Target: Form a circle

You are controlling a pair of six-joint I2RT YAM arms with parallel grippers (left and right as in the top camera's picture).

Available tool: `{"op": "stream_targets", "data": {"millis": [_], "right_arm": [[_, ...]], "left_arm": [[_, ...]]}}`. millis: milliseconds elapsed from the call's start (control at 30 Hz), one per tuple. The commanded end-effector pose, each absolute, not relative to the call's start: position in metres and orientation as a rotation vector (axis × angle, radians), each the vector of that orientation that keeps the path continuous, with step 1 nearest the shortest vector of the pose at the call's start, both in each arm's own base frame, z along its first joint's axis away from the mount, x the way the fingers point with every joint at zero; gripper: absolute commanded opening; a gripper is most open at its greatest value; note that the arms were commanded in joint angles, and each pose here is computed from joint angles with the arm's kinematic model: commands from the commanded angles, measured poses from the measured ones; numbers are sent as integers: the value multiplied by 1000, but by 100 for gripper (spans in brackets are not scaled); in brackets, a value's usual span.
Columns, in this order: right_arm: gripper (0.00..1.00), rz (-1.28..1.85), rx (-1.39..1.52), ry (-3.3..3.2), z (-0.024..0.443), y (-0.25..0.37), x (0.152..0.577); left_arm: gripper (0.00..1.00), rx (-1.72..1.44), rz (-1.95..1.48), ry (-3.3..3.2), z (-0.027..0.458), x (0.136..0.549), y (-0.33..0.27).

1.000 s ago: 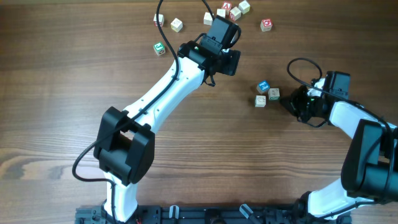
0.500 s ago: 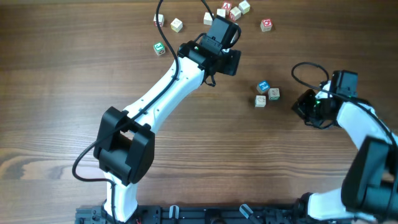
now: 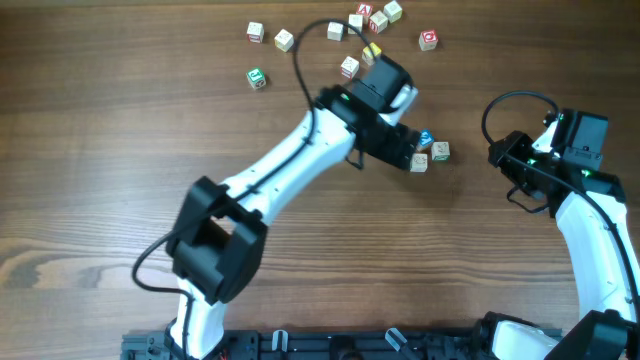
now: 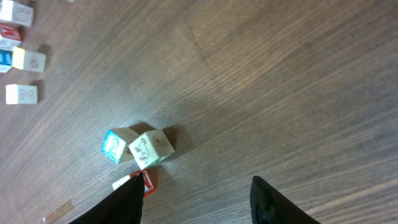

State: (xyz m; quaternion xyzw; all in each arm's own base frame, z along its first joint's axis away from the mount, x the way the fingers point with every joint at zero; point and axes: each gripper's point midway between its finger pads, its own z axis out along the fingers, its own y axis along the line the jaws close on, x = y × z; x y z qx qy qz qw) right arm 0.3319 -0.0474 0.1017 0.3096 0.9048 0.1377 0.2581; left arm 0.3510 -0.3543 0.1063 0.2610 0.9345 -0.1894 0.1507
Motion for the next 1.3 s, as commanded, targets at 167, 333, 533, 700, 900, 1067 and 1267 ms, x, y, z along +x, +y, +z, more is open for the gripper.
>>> {"op": "stream_targets", "data": {"millis": [167,333,533,700,900,1067,1267], "right_arm": [[61,341,860,2423,112,-53,335],[60,345,860,2425,112,-53,334],[60,344,860,2426,112,-53,334],[59,345,860,2426,112,-53,334],[59,344,860,2426,112,-53,334],[59,344,860,2426,112,-53,334],[58,344,861,2425,112,-53,334]], "left_arm": [[94,841,-407,2670,37,339,-393],[96,758,-376,2686,15,344,-399],[96,659,-422,2681,12,351,-407],[90,616,-454,2662,15,355,-414],[80,578,-442,2703,12,351,-409],[67,565,-447,2708,12,349,-410],[44,572,-445,2710,11,347,-411]]}}
